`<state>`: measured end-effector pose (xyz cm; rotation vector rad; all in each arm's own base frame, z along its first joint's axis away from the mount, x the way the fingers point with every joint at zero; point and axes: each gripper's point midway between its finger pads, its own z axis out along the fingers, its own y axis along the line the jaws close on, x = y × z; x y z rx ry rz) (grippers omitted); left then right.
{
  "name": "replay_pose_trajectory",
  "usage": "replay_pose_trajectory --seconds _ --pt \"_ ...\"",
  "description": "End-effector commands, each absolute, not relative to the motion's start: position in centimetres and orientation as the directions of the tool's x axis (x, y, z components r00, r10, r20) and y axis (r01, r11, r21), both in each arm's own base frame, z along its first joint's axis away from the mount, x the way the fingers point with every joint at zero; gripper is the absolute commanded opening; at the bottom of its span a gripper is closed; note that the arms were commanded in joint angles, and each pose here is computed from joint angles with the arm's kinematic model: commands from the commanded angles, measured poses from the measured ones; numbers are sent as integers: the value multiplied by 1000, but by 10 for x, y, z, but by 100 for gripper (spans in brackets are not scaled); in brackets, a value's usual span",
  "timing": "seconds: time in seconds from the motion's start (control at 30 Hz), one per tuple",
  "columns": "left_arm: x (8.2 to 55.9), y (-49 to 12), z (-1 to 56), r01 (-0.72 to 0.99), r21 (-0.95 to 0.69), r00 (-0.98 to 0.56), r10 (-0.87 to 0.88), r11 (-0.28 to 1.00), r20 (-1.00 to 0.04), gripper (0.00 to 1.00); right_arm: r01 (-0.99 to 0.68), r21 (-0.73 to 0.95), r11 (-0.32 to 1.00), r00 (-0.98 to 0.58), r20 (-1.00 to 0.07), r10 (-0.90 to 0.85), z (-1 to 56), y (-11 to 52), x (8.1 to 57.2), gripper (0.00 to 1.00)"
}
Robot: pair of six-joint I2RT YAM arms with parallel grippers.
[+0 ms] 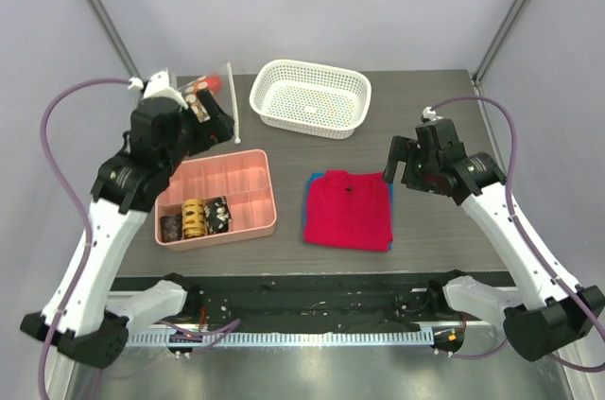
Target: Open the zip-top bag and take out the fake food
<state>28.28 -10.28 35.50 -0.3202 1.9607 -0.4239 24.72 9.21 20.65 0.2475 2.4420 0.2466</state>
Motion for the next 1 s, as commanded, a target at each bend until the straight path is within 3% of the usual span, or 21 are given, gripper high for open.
replay_pose_trajectory --seconds 0.0,0.1,0.27,0.47,0.5,0.7,0.9,0.93,0.97 --pt "316 -74 357 -167 -275 -384 -320 947 -866 100 48 251 967 -765 -613 197 224 102 257 100" --pt "355 -65 316 -241 -248 -482 -337 938 -809 99 19 250 968 -776 -607 172 230 109 267 100" --pt "423 -40 233 -368 -243 -618 -431 898 -657 86 -75 330 941 -786 -600 148 245 133 274 100" --pt "502 -39 187 -372 -158 -661 -380 915 -647 76 -80 314 946 -803 -582 125 237 134 279 100" --pt "511 -36 153 -393 -105 -702 -372 914 -608 76 -80 314 946 -803 -582 125 237 135 280 100" --pt "550 -32 103 -416 16 -723 -320 909 -612 73 -91 313 945 -816 -568 109 236 142 295 100" --pt "551 -35 75 -423 24 -747 -333 906 -575 72 -79 314 946 -823 -556 116 229 145 303 100" --pt "551 -35 71 -424 29 -752 -334 905 -568 70 -83 318 944 -827 -550 113 227 147 303 100" --pt "551 -34 71 -426 23 -751 -340 904 -566 54 -85 325 942 -827 -551 116 227 149 305 100"
